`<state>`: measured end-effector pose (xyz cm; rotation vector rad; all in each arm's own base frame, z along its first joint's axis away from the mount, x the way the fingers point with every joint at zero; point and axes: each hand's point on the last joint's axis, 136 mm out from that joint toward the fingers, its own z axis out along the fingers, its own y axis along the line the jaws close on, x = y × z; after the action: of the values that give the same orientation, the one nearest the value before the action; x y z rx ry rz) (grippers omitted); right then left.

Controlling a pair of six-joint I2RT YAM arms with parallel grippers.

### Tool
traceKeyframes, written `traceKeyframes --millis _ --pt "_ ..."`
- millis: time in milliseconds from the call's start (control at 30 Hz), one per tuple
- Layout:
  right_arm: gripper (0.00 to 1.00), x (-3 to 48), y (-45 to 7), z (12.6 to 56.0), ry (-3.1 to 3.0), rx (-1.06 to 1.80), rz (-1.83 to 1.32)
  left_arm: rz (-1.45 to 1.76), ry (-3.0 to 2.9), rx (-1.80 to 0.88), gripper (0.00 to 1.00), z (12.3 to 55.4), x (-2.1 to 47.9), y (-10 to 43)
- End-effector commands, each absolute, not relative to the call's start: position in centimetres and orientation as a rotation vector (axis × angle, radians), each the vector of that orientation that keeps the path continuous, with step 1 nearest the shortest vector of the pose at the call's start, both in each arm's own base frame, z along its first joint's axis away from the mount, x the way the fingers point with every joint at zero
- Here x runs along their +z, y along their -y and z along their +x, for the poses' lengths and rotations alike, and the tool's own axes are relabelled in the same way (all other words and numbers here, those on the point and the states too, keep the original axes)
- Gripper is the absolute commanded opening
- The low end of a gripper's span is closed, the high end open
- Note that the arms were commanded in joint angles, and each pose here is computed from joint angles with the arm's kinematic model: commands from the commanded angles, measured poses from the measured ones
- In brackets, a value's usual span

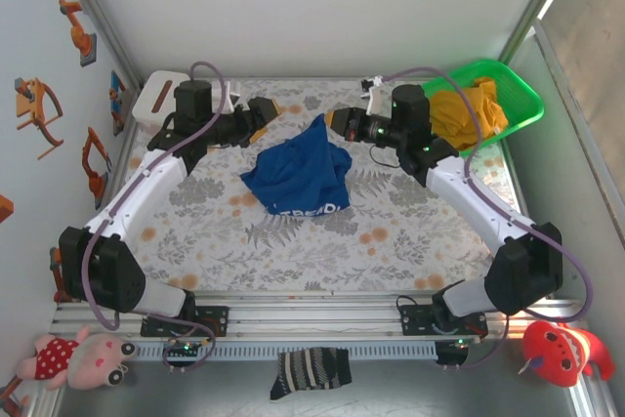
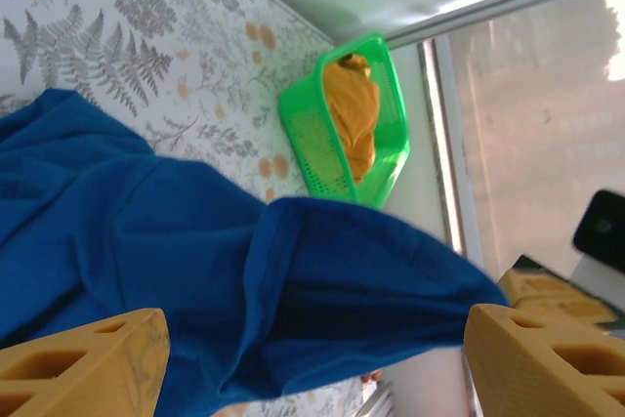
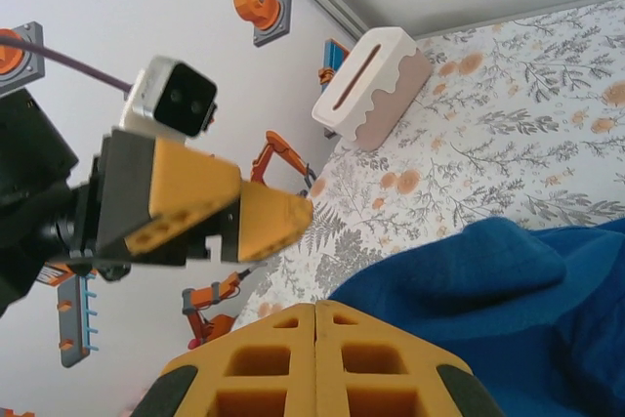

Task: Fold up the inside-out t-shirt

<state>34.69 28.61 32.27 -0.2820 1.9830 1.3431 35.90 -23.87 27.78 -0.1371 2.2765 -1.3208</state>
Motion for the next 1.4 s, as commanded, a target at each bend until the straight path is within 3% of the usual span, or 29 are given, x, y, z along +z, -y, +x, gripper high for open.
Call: traceKeyframes --millis 0,133,233,433,667,700,733,767,833,967,1100,1200,1367 --pt "0.00 34.4 -28.9 35.0 -1.919 1.361 -0.294 -0.161 -2.365 -1.124 0.79 34.8 24.4 22.0" --pt "0.00 37.3 -28.6 35.9 -1.866 1.349 -0.294 -0.196 -2.478 -0.778 0.79 34.0 19.0 18.1" --pt "0.00 39.9 -28.5 36.4 -1.826 1.339 -0.303 -0.167 -2.538 -0.660 0.80 32.9 15.6 16.9" --pt "0.00 41.9 -28.7 37.0 -1.795 1.340 -0.306 0.106 -2.525 -0.580 0.81 31.3 13.7 20.5" --pt "0.00 42.7 -28.6 37.3 -1.782 1.341 -0.297 0.198 -2.521 -0.434 0.83 34.2 12.1 23.2" --pt "0.00 42.9 -28.6 37.3 -1.779 1.338 -0.296 0.210 -2.517 -0.419 0.79 34.8 12.1 23.4" --pt "0.00 43.2 -28.4 37.3 -1.775 1.333 -0.294 0.233 -2.508 -0.405 0.68 35.4 12.3 23.7" --pt "0.00 43.7 -28.0 37.5 -1.769 1.324 -0.294 0.264 -2.495 -0.376 0.49 36.2 12.8 23.7" --pt "0.00 45.7 -26.2 38.4 -1.743 1.287 -0.260 0.274 -2.467 -0.333 0.01 38.3 15.4 23.1" --pt "0.00 54.2 -21.0 38.7 -1.568 1.226 -0.203 0.245 -2.301 -0.425 0.00 41.6 26.7 21.7" --pt "0.00 61.8 -18.0 36.0 -1.411 1.150 -0.213 0.253 -2.108 -0.611 0.00 40.8 36.9 21.5" --pt "0.00 63.7 -17.1 34.5 -1.357 1.122 -0.203 0.276 -2.051 -0.693 0.00 39.2 39.7 21.9" --pt "0.00 63.2 -16.5 33.2 -1.342 1.131 -0.177 0.309 -2.067 -0.796 0.00 36.6 39.0 22.4"
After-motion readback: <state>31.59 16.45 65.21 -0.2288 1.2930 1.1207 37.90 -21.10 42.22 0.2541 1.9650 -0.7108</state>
